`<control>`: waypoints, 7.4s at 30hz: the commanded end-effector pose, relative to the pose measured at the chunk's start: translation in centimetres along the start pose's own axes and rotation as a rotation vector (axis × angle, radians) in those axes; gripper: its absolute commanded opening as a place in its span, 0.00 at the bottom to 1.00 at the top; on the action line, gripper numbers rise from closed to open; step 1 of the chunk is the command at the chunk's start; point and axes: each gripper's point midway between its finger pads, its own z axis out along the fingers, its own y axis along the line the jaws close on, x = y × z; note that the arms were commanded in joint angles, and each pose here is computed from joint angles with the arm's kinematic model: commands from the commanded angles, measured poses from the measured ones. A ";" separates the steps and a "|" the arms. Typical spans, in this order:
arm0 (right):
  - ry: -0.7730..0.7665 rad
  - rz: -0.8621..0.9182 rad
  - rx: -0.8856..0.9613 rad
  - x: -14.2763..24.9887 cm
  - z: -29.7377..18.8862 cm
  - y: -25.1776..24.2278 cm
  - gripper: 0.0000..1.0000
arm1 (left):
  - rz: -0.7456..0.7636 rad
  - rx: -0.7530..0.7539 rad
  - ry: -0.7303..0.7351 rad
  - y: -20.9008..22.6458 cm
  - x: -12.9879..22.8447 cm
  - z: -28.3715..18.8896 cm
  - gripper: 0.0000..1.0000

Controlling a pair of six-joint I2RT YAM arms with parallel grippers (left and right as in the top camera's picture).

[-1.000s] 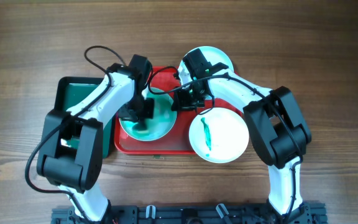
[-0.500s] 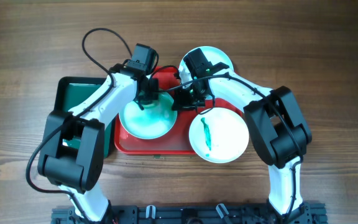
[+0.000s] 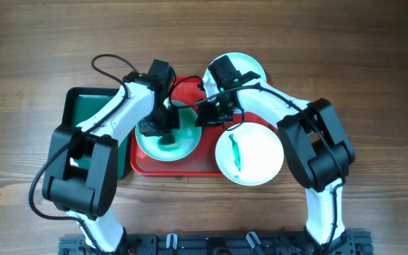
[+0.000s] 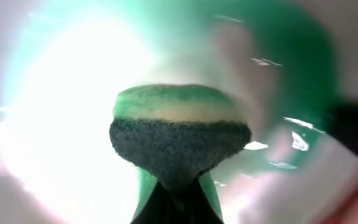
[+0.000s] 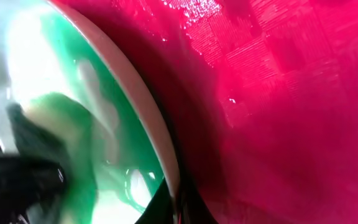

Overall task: Clean dirty plates on tray and stack at the side
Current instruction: 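Scrub the plate surface with the sponge while the right gripper holds the rim, then lift the cleaned plate with the right gripper and carry it rightward, then set the plate on the table right of the red tray and release, then grasp the lower-right plate rim with the right gripper and drag it left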

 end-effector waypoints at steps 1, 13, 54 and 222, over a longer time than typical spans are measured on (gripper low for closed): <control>0.024 0.020 0.032 0.8 0.8 -1.3 0.04 | 0.064 0.173 0.030 -3.5 0.2 0.3 0.04; 0.018 0.039 0.052 0.7 0.8 -1.6 0.04 | -0.193 -0.168 -0.375 4.8 -9.1 -2.3 0.04; -0.869 -0.339 1.293 0.4 -21.5 6.1 0.04 | -0.270 -0.038 -0.320 4.6 -10.6 -11.9 0.04; -0.166 -0.158 0.373 0.1 -4.0 -0.3 0.27 | -0.247 -0.020 -0.346 3.4 -11.1 -11.9 0.04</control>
